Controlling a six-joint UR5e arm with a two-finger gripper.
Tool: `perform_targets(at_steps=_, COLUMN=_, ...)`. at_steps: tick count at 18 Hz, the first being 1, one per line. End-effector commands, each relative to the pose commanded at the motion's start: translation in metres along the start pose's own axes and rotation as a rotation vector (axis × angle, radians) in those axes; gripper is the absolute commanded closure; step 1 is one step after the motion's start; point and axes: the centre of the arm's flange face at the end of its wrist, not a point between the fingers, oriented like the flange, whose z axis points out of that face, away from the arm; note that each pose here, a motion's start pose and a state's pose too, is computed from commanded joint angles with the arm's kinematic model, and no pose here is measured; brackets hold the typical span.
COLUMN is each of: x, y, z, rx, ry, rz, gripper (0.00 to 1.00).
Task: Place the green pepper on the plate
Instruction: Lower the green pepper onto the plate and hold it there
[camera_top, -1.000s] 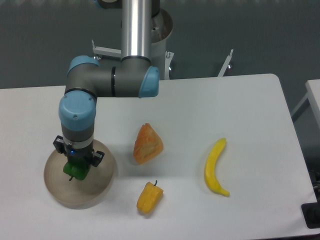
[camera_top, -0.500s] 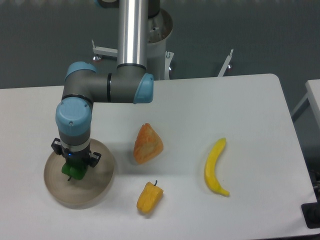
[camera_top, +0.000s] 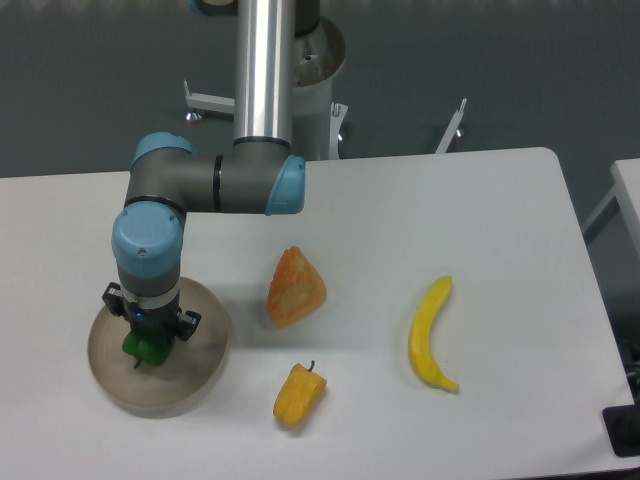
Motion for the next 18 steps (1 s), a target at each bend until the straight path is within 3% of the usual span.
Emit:
perform_targets(at_steps=5, x=-0.001, y=-0.001, z=0.003, rx=-0.003, ry=0.001, rz=0.002, gripper=0.66)
perform_targets(at_steps=10, x=0.000, y=0.000, z=0.000, rx=0.000, ry=0.000, rz=0.012, gripper=0.43)
perform_targets(at_steps=15, x=0.001, y=0.000, z=-0.005, rx=0.009, ry=-0.003, rz=0.019, gripper=0.29)
perform_targets(at_steps=18, x=0.002, y=0.000, z=-0.013, rx=0.014, ry=-0.015, rz=0.020, gripper=0.15)
